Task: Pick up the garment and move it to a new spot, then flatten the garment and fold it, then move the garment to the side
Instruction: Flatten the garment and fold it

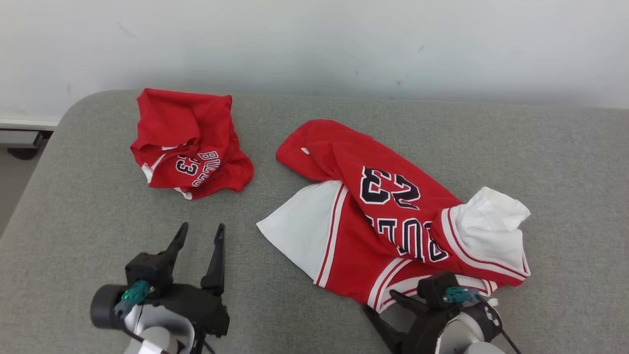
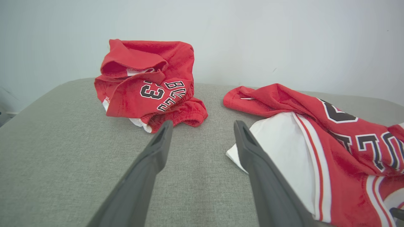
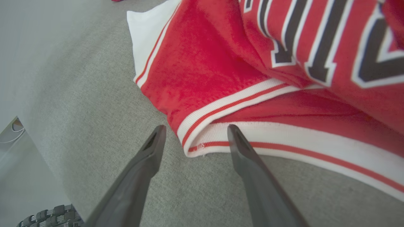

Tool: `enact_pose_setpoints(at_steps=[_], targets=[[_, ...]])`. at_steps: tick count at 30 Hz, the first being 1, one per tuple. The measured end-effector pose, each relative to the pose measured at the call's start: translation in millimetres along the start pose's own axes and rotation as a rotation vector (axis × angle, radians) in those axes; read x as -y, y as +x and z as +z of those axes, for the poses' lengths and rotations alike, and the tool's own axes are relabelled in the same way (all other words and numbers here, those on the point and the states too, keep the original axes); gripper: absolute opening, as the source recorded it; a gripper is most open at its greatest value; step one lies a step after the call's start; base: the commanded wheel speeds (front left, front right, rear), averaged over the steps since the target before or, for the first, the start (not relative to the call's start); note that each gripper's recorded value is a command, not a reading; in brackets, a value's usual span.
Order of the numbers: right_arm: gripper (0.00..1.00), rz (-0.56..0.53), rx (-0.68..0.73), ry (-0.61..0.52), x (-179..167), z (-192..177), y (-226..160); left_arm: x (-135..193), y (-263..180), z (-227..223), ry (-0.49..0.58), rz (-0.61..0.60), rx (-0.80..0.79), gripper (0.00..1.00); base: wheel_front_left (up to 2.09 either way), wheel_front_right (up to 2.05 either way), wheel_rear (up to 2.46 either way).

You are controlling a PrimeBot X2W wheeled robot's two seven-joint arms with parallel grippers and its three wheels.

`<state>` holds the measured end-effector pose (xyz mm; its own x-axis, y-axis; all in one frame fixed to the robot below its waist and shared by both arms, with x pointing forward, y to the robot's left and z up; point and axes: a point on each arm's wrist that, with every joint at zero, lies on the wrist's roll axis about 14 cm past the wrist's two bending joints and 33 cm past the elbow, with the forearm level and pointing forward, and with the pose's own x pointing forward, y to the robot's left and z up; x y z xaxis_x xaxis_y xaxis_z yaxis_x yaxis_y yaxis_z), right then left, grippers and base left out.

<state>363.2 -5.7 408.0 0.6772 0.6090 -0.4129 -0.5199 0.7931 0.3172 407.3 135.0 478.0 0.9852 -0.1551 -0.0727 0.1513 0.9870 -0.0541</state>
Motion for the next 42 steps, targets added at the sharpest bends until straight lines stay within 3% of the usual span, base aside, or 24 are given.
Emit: enact_pose_setpoints(at_steps=[4,5,6,7,13,23,28,32,38,42], targets=[[1.00,0.020,-0.056,0.000,-8.9,-9.9,8.9,-10.7,-8.5,-6.4,0.009,0.033,-0.012,1.00,0.00,0.00,0.00],[0.95,0.022,-0.058,0.006,-10.5,-10.1,10.6,-10.4,-9.8,-7.9,0.008,0.035,-0.015,1.00,0.00,0.00,0.00],[0.34,0.023,-0.064,0.003,-11.2,-10.5,12.1,-10.6,-9.9,-7.2,0.008,0.036,-0.013,1.00,0.00,0.00,0.00],[0.00,0.023,-0.066,-0.001,-10.7,-10.3,13.0,-11.1,-9.5,-5.0,0.009,0.038,-0.006,1.00,0.00,0.00,0.00],[0.00,0.007,-0.077,-0.007,-4.0,-10.7,14.4,-15.5,-9.2,1.1,0.004,0.054,0.016,1.00,0.00,0.00,0.00],[0.00,-0.143,0.089,-0.043,64.8,33.7,-15.5,-11.4,-10.9,-5.5,0.007,0.047,0.006,1.00,0.00,0.00,0.00],[0.00,-0.257,0.133,-0.096,113.4,44.3,-56.2,0.2,-6.4,-3.3,0.015,0.011,0.016,1.00,0.00,0.00,0.00],[0.00,-0.365,0.151,-0.076,147.4,37.4,-95.4,9.7,-2.0,-1.0,0.017,-0.016,0.025,1.00,0.00,0.00,0.00],[0.00,-0.589,0.187,-0.072,203.9,40.5,-162.6,29.2,5.7,3.1,0.020,-0.072,0.039,1.00,0.00,0.00,0.00],[0.00,-0.691,0.178,-0.071,223.2,32.4,-195.5,43.7,7.5,2.2,0.024,-0.112,0.035,1.00,0.00,0.00,0.00]])
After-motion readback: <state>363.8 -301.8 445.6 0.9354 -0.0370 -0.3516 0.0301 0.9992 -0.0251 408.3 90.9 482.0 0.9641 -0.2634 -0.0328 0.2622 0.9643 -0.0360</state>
